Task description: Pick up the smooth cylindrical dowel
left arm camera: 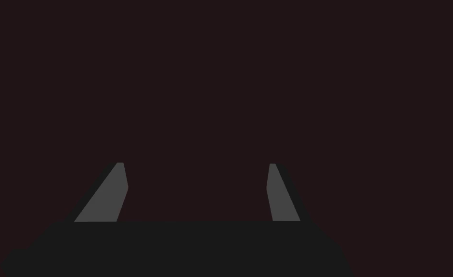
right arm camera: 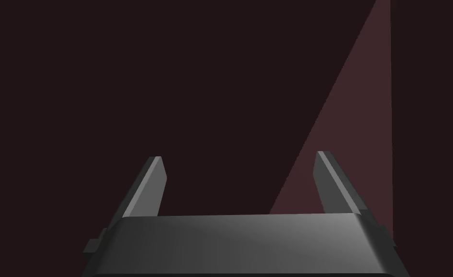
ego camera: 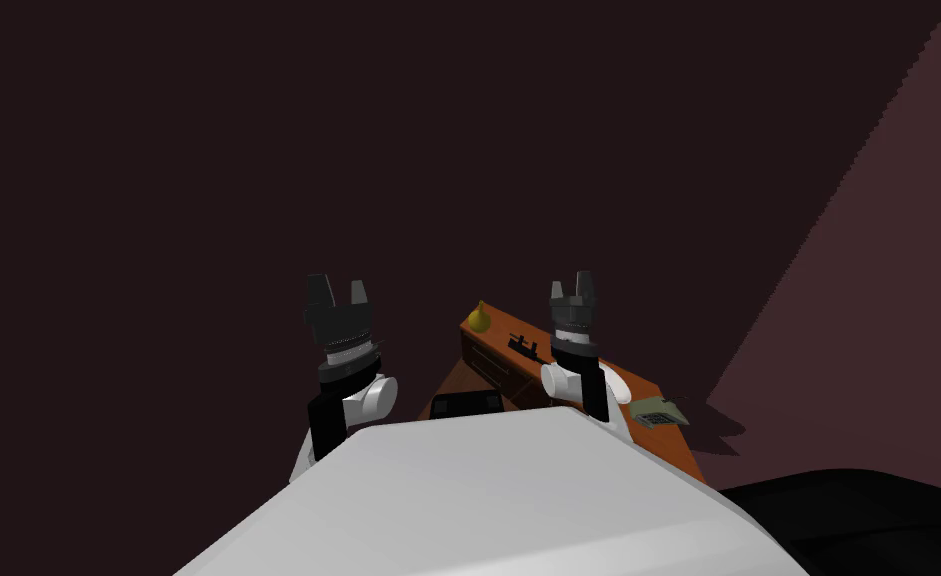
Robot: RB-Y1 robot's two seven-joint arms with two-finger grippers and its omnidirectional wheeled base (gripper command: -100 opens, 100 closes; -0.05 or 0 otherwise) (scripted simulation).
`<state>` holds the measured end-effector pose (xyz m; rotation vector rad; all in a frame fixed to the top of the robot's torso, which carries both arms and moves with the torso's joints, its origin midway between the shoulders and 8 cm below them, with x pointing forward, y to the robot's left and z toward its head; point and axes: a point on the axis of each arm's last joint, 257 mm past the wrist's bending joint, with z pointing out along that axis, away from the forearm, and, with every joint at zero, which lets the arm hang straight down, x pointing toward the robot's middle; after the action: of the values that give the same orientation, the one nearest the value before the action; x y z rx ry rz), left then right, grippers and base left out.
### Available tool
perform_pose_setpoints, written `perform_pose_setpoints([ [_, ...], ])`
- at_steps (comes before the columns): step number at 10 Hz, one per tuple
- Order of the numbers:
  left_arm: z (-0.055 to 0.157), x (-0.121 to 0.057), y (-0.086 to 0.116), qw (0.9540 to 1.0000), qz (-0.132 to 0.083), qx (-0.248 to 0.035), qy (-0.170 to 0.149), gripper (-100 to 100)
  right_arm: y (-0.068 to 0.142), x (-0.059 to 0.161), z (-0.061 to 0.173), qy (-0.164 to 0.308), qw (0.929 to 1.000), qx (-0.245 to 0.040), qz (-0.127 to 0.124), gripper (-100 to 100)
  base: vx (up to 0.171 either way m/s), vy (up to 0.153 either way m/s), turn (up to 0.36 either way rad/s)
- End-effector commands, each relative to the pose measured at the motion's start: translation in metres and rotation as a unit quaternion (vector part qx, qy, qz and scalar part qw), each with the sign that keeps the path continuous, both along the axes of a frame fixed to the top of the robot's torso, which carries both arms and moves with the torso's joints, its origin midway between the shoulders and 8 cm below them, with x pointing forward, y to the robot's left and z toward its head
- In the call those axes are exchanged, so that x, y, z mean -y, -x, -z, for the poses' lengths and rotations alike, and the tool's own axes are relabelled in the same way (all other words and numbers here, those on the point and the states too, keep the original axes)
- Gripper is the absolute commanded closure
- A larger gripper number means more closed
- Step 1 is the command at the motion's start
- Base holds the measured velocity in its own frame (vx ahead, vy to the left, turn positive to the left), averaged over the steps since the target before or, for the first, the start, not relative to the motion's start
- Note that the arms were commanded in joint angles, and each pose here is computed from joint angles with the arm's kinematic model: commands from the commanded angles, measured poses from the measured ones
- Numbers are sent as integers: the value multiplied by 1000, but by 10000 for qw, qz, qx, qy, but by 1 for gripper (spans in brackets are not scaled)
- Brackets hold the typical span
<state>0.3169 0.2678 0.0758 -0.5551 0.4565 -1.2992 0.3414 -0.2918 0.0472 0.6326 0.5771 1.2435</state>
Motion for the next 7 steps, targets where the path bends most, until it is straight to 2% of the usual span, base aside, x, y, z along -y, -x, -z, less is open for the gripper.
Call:
perform_pose_setpoints([
  [1, 0, 0, 0, 10000, 0, 0, 0, 0, -9, -9, 8, 322, 9994, -129, -80, -100, 8, -8, 9],
  [4, 0, 0, 0, 10000, 0, 0, 0, 0, -30, -23, 31, 937, 9944, -441, -190, -100, 8, -14, 27],
  [7, 0, 0, 0, 10000, 0, 0, 0, 0, -54, -36, 63, 1680, 9820, -806, -298, -100, -12, -3, 71],
])
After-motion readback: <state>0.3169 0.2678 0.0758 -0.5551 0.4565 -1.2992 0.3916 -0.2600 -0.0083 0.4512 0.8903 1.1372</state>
